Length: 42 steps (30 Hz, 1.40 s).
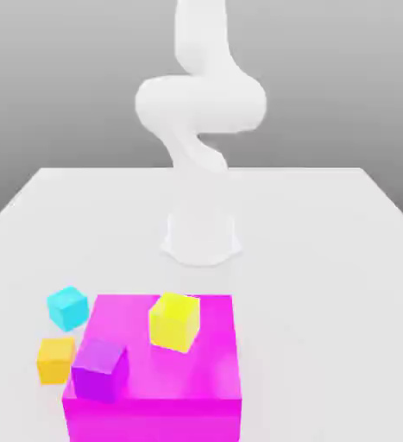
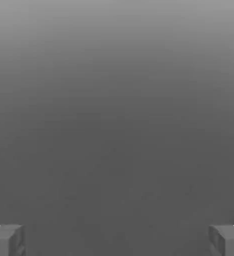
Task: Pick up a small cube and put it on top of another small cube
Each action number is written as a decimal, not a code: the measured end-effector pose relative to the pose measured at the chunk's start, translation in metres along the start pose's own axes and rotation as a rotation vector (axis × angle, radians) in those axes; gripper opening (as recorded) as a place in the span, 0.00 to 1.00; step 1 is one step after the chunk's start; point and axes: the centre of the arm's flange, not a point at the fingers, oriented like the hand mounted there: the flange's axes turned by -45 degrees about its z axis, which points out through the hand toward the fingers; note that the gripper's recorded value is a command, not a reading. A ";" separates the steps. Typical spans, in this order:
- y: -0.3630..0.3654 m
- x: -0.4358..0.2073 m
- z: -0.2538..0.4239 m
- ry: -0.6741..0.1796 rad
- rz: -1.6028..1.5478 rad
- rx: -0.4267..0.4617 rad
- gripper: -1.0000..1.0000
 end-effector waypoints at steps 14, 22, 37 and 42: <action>0.149 -0.118 0.260 -0.361 0.736 -0.273 0.50; 0.229 -0.258 0.340 -0.525 1.168 -0.487 0.50; 0.242 -0.333 0.400 -0.559 1.249 -0.536 0.00; 0.238 -0.300 0.363 -0.560 1.250 -0.536 0.00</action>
